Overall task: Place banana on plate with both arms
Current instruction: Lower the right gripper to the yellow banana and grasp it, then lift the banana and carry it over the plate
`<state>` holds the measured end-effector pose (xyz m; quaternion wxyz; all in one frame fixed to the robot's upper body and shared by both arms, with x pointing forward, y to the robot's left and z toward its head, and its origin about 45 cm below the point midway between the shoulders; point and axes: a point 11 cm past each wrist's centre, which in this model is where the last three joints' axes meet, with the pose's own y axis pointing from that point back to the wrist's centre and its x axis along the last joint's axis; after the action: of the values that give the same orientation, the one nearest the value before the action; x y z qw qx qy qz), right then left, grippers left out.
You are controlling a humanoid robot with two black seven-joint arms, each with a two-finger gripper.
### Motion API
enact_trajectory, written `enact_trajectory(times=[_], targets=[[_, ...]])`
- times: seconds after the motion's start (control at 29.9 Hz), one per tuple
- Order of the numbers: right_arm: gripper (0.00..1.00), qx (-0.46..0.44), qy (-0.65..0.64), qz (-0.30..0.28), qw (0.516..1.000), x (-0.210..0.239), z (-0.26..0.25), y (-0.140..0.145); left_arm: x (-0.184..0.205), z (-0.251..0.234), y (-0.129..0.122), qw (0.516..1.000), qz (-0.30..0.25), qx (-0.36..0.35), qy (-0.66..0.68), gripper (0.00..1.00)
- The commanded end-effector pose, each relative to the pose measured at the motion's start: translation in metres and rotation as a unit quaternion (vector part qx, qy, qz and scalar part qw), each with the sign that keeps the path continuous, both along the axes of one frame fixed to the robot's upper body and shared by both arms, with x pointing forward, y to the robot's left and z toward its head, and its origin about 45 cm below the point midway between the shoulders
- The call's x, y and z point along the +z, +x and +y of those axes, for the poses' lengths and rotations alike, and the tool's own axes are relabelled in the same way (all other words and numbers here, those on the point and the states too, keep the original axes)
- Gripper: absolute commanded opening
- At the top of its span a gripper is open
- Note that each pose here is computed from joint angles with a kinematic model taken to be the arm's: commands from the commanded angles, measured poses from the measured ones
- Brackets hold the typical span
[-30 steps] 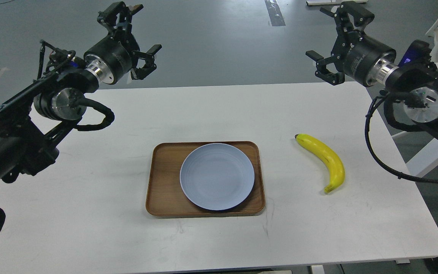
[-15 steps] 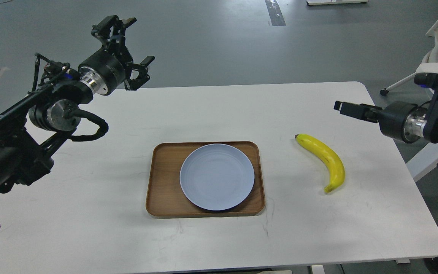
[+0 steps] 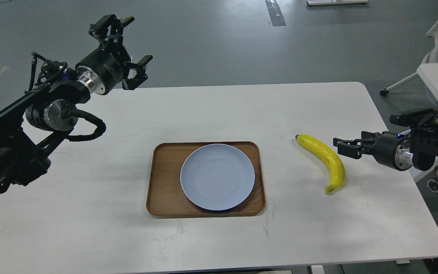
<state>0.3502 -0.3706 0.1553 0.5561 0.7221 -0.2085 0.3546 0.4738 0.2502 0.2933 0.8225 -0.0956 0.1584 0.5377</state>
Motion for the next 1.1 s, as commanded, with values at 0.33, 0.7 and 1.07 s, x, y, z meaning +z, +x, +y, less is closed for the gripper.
enact_trajectory(times=[0.33, 0.7, 1.07], targets=[[0.83, 0.011, 0.025, -0.005, 1.000, -0.029, 0.008, -0.014, 0.010, 0.010, -0.006, 1.000, -0.028, 0.005, -0.003, 0.98], [0.59, 0.018, -0.006, 0.007, 1.000, -0.048, 0.004, -0.013, 0.008, 0.006, -0.007, 1.000, -0.026, 0.003, -0.004, 0.98], [0.06, 0.026, 0.004, -0.026, 0.999, -0.043, 0.015, -0.004, 0.008, 0.008, -0.007, 1.000, -0.027, 0.005, -0.002, 0.98]])
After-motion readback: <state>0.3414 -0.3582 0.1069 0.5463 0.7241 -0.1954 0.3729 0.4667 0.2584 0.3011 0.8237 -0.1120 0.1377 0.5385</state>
